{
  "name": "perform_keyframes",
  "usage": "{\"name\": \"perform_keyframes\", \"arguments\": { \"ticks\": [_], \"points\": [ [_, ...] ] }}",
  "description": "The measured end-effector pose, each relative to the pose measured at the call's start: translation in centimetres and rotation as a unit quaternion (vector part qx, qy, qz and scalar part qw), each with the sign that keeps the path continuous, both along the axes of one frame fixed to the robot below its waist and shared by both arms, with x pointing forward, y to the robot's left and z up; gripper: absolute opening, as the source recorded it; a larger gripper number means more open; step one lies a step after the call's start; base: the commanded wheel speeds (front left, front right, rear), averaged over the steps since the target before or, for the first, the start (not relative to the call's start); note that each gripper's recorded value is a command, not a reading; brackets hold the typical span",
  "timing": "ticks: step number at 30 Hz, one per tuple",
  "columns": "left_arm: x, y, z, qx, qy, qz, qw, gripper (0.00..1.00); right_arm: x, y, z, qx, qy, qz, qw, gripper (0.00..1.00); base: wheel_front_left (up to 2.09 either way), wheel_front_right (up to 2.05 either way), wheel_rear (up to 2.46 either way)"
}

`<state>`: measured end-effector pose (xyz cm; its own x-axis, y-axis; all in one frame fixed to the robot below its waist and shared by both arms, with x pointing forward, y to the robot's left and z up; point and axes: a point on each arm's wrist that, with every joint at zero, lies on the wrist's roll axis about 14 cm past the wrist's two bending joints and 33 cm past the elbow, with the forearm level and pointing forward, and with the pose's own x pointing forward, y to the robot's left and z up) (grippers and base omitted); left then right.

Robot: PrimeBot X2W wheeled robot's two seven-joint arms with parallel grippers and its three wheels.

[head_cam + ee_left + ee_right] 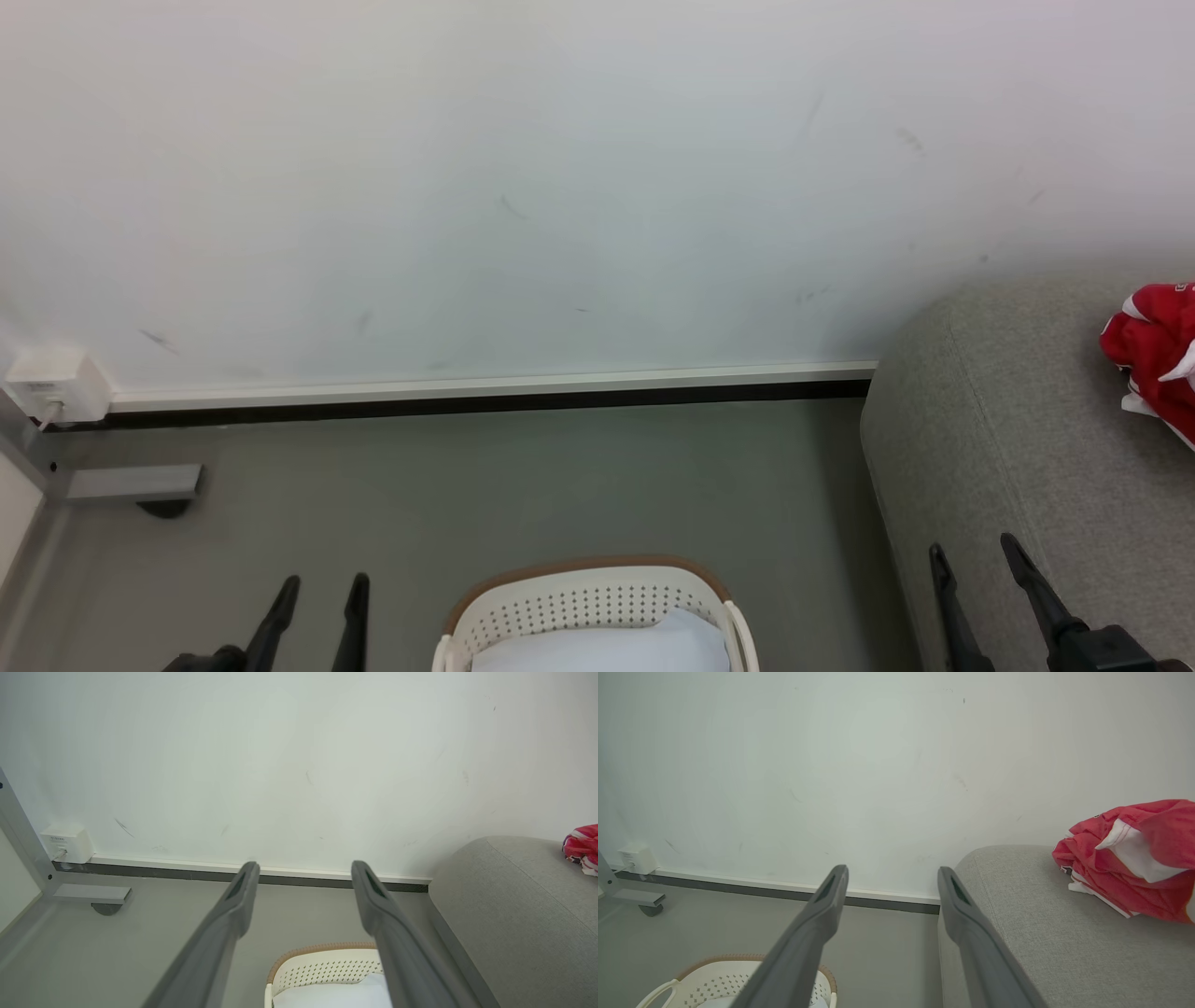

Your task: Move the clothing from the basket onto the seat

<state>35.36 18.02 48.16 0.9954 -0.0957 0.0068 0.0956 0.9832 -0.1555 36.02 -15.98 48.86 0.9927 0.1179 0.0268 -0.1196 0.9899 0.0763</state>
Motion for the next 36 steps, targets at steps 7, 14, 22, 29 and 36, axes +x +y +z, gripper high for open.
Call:
{"name": "perform_keyframes", "arguments": {
  "ticks": [7, 14, 22, 29, 36],
  "points": [
    [-0.1, 0.3, -0.2, 0.002, 0.002, 0.007, 1.000, 1.00, -0.1, -0.1, 0.1, 0.000, -0.001, -0.001, 1.000, 1.00, 0.00, 0.00, 0.00],
    [-0.4, 0.6, -0.4, 0.000, 0.005, 0.015, 1.000, 1.00, -0.1, 0.1, 0.2, 0.000, -0.002, 0.001, 1.000, 1.00, 0.00, 0.00, 0.00],
    [-1.0, 0.4, -2.3, -0.029, 0.042, 0.022, 0.998, 0.00, -0.8, -0.1, -2.0, 0.031, 0.040, -0.010, 0.999, 0.00, 0.00, 0.00, 0.00],
    [-0.8, 1.0, -2.4, -0.090, 0.053, 0.041, 0.994, 0.00, -0.6, -0.9, -2.2, 0.099, 0.053, -0.030, 0.993, 0.00, 0.00, 0.00, 0.00],
    [-0.3, 1.3, -1.9, -0.150, 0.052, 0.056, 0.986, 0.00, -0.3, -1.5, -2.0, 0.161, 0.059, -0.046, 0.984, 0.00, 0.00, 0.00, 0.00]
  ]
}}
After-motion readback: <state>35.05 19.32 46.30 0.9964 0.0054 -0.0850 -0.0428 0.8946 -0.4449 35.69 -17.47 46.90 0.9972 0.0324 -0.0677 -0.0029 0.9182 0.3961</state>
